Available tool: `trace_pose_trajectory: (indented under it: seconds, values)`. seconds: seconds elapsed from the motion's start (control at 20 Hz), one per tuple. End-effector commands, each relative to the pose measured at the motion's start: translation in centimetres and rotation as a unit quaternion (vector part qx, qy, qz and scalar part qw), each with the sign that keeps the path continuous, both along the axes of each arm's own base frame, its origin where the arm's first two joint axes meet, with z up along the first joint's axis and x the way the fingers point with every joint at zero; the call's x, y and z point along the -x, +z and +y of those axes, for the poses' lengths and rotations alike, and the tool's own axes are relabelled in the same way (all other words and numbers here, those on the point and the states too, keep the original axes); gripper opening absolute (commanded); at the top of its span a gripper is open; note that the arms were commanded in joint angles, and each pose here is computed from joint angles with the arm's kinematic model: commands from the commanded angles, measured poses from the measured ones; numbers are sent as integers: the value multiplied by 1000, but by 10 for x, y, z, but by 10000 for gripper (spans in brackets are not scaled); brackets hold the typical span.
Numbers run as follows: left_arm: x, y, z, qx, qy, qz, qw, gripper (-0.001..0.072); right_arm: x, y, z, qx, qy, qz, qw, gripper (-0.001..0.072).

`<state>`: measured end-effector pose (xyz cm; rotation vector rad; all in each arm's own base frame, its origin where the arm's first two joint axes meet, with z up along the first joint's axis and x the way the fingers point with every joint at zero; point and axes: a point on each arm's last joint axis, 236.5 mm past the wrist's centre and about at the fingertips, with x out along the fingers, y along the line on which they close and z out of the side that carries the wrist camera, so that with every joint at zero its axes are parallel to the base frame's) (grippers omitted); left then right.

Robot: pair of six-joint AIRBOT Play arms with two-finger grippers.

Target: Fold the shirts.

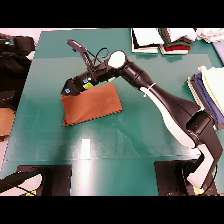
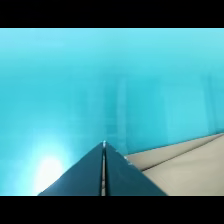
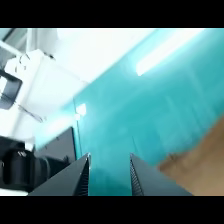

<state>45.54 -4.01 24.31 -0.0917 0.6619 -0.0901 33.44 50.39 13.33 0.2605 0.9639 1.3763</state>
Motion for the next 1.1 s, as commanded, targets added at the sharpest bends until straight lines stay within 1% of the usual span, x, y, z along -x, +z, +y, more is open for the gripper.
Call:
trace_pose_trajectory:
  seconds: [0.0, 0.1, 0.15, 0.2, 0.25, 0.35, 0.45, 0.6, 0.7, 0.75, 0.85, 0.9, 0.95, 1.0, 1.05]
  values:
    - [9, 11, 1, 15, 0, -10, 1000, 24, -33, -46, -60, 83, -50, 14, 995, 286]
    - [9, 11, -5, 22, -11, -10, 1000, 24, -64, -83, -139, 155, -125, 49, 979, 288]
    - [9, 12, -10, 26, -21, -12, 999, 25, -73, -103, -179, 189, -161, 74, 966, 334]
    - [9, 12, -13, 27, -28, -12, 999, 24, -78, -121, -215, 208, -189, 104, 954, 515]
    - [9, 11, -14, 30, -30, -12, 999, 24, -80, -135, -240, 213, -209, 139, 944, 597]
    - [9, 8, -19, 40, -34, -9, 999, 24, -82, -163, -277, 220, -246, 190, 925, 593]
    - [7, 4, -22, 43, -41, -4, 998, 25, -81, -183, -280, 214, -254, 226, 916, 591]
    - [6, -1, -26, 46, -49, 2, 998, 24, -81, -202, -243, 178, -245, 270, 914, 590]
    - [5, -2, -30, 55, -53, 5, 997, 24, -81, -211, -209, 172, -221, 273, 920, 589]
    - [5, -2, -32, 58, -55, 4, 997, 24, -81, -214, -189, 166, -208, 273, 924, 576]
    - [6, -1, -35, 63, -60, 4, 996, 24, -83, -215, -146, 143, -189, 271, 933, 469]
    - [7, 0, -38, 68, -64, 5, 996, 24, -86, -214, -129, 132, -185, 266, 937, 379]
    - [8, 0, -45, 69, -72, 5, 995, 24, -88, -212, -115, 127, -179, 253, 942, 188]
    - [10, 0, -55, 66, -86, 5, 994, 24, -92, -207, -106, 127, -175, 232, 948, 75]
    - [13, 0, -68, 62, -102, 4, 993, 24, -99, -198, -102, 126, -174, 209, 954, 31]
